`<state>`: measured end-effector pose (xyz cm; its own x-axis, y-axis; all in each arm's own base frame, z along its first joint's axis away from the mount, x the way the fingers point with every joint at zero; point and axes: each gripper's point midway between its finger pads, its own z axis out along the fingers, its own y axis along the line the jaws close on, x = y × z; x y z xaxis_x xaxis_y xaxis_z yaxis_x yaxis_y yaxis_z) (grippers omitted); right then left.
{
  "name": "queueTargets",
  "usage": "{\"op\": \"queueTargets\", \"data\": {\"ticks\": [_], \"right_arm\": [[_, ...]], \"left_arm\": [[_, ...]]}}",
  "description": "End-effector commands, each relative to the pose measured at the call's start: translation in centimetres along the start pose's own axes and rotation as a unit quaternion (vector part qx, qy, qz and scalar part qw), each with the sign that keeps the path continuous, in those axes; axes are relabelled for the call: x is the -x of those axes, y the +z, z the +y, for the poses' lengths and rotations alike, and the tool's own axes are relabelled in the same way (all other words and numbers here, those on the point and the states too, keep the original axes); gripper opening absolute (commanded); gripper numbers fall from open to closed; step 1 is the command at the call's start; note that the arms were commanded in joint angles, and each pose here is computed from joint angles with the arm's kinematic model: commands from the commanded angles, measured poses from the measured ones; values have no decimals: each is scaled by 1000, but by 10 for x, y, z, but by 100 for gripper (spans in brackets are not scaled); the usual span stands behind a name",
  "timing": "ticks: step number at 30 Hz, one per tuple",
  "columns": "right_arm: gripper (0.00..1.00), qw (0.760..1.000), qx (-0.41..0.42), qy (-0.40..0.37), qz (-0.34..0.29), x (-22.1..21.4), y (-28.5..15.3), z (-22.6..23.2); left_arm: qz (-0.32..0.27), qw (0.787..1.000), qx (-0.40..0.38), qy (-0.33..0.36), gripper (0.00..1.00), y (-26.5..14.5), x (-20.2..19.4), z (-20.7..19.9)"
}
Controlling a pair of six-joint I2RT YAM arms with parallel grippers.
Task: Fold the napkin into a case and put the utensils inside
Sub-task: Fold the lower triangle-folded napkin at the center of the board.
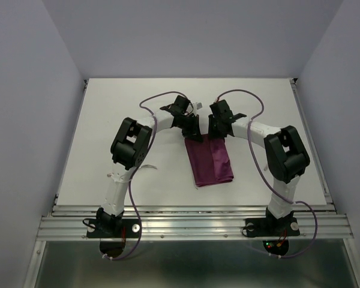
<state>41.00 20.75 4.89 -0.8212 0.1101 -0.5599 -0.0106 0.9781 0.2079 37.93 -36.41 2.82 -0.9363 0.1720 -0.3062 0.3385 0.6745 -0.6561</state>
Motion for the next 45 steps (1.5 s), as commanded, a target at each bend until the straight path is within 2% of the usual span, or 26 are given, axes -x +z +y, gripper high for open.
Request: {"op": "queueTargets", "data": {"ticks": [1, 7, 12, 20, 21, 26, 45], "right_arm": [[32, 999, -42, -27, -17, 6, 2, -6], [31, 997, -68, -35, -19, 4, 4, -12], [25, 996, -78, -38, -20, 2, 7, -13], [27, 996, -83, -38, -15, 1, 13, -13], [25, 996, -84, -39, -14, 0, 14, -14], [1, 996, -76, -38, -22, 1, 10, -9], [1, 998, -26, -41, -40, 9, -15, 14]], "left_arm": [[3, 1000, 14, 8, 0, 4, 0, 8], [4, 1000, 14, 7, 0, 4, -1, 9], [5, 1000, 14, 9, 0, 4, -2, 9], [4, 1000, 13, 9, 0, 3, -3, 9], [5, 1000, 13, 10, 0, 4, -4, 9], [5, 1000, 14, 10, 0, 3, -4, 10], [8, 1000, 14, 5, 0, 9, -3, 16]]}}
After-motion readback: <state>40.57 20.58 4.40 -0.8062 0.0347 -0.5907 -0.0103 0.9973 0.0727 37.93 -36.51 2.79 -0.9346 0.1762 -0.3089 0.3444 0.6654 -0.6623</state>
